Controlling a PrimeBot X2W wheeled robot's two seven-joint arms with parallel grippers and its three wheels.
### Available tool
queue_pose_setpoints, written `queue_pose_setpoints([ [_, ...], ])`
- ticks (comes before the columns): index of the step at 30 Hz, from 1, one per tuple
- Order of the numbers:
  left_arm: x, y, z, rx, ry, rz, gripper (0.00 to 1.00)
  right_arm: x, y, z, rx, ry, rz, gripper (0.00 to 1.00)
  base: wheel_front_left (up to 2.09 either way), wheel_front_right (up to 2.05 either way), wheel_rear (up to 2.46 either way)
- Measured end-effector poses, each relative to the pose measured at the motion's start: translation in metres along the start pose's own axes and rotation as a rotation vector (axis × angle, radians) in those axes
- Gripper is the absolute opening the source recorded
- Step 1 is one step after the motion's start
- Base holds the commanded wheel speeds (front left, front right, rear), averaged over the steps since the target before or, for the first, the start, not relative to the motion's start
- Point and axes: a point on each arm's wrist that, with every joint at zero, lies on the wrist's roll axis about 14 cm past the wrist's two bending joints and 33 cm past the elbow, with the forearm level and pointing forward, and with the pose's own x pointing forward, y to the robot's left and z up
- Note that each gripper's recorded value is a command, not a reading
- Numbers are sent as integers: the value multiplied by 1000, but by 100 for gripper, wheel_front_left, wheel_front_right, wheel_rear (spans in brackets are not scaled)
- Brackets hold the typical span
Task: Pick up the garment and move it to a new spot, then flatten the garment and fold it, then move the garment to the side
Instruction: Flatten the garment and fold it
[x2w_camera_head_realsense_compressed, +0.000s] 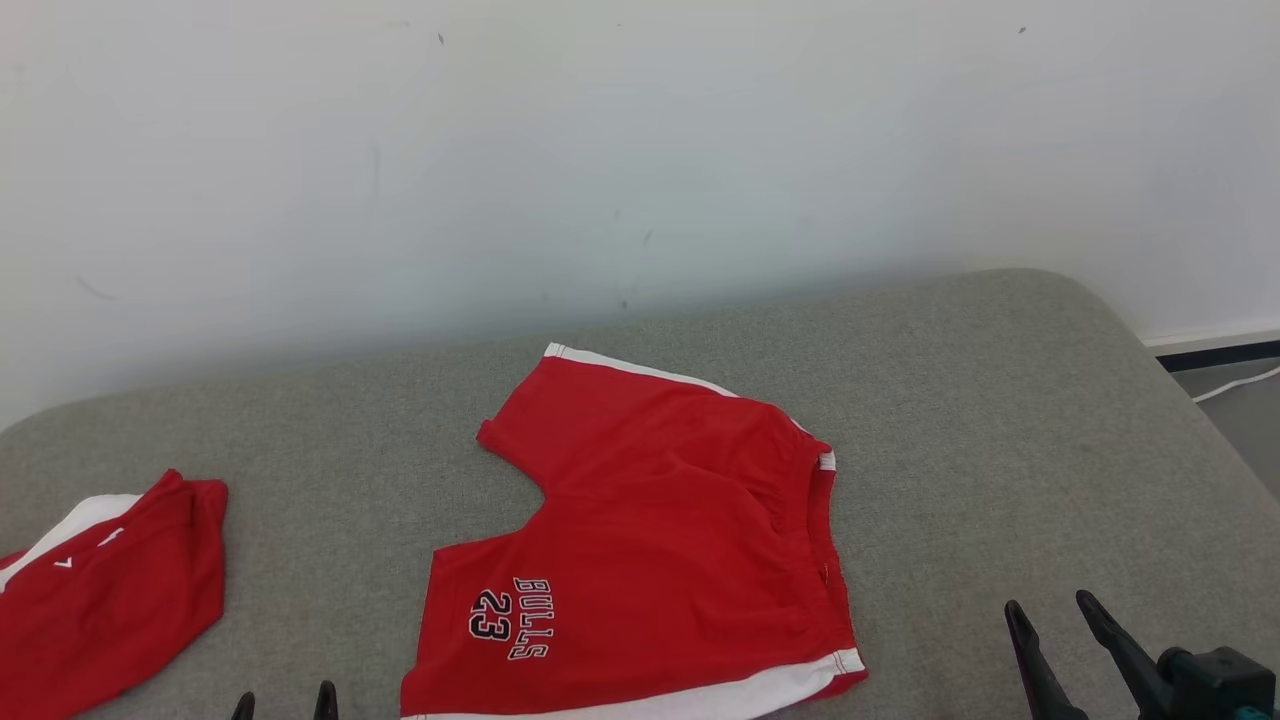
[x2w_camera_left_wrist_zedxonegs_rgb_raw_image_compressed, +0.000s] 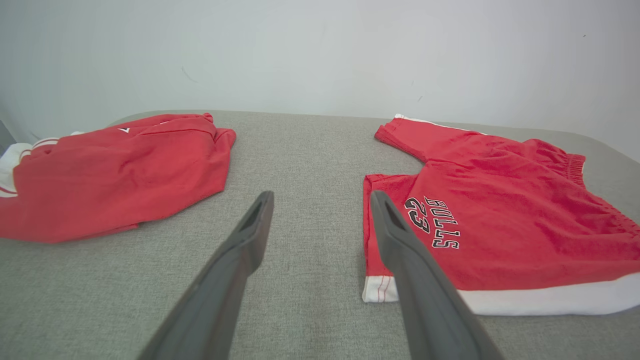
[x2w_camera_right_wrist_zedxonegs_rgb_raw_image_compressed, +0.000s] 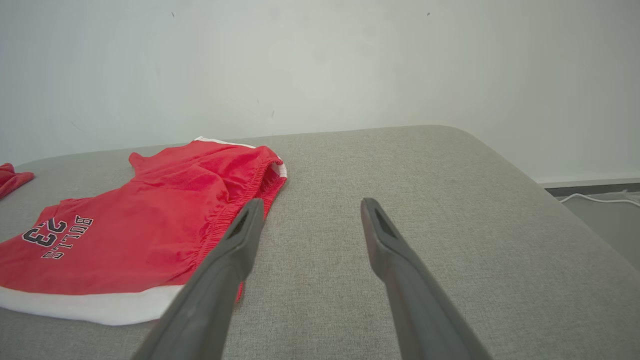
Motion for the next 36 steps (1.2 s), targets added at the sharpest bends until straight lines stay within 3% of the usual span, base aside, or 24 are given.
queue_pose_setpoints([
  [15, -3, -10, -4, 8, 37, -24, 100, 0, 6, -7, 2, 30, 11, 100, 0, 0, 0],
  [26, 9, -42, -25, 10, 160, -182, 100, 6, 66, -40, 30, 182, 189, 100, 0, 0, 0],
  [36, 17, -53, -58, -13, 313, -243, 100, 18, 73, -71, -31, 335, 235, 100, 0, 0, 0],
])
